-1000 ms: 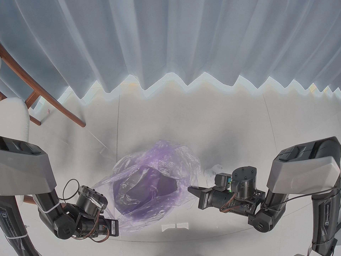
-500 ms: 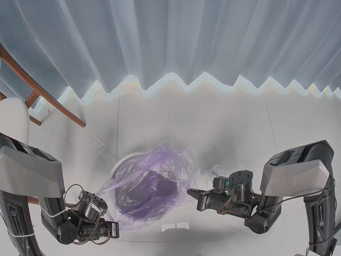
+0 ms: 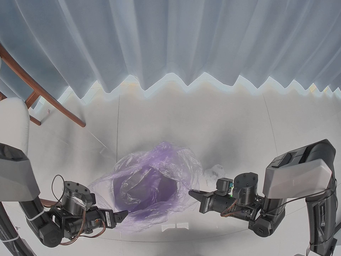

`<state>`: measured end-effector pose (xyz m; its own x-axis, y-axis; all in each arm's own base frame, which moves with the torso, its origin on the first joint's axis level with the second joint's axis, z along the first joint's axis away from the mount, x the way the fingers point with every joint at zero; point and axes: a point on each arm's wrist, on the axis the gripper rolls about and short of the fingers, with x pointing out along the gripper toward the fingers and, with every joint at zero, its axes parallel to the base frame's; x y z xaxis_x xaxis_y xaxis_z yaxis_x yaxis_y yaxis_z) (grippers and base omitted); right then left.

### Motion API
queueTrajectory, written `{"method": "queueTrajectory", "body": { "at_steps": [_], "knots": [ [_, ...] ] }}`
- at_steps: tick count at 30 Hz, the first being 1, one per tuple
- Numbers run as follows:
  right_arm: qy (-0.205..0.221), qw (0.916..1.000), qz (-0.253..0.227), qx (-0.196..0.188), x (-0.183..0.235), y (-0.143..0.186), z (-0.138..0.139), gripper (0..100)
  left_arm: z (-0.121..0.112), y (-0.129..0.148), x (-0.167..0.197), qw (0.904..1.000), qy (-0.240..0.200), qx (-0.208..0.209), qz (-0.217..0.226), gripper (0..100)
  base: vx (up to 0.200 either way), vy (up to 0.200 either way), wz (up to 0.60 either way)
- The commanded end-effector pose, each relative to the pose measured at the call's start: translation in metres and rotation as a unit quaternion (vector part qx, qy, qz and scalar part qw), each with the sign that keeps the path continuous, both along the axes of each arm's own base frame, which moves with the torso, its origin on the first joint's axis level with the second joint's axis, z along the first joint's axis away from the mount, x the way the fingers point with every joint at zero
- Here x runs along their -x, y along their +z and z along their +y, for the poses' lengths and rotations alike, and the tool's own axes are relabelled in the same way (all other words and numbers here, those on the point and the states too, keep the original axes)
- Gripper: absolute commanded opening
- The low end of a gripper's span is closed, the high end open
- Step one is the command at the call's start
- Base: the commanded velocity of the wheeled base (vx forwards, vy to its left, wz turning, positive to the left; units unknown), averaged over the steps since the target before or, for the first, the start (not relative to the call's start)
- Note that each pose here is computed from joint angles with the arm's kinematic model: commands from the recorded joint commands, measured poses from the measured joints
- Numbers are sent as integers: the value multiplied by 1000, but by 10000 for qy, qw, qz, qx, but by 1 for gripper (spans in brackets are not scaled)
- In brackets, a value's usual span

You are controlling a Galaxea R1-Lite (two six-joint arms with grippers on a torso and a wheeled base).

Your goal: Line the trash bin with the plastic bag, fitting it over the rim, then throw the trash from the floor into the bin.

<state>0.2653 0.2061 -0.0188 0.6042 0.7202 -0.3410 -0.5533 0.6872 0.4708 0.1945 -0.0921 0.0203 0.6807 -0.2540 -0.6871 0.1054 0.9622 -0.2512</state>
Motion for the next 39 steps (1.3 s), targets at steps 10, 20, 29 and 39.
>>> {"method": "queueTrajectory", "body": {
  "at_steps": [10,20,29,39],
  "knots": [
    [36,9998,-44,-182,3,0,3,0,-18,126,18,9530,-646,1064,-2761,100,0,0,0],
    [84,9964,273,-797,19,24,14,100,-9,132,32,9537,-676,1046,-2737,100,0,0,0],
    [95,9964,329,-780,26,28,12,100,7,126,27,9665,-378,651,-2453,100,0,0,0],
    [63,9953,181,-951,36,52,3,100,5,146,29,9514,-977,1131,-2694,100,-120,0,0]
  ]
}}
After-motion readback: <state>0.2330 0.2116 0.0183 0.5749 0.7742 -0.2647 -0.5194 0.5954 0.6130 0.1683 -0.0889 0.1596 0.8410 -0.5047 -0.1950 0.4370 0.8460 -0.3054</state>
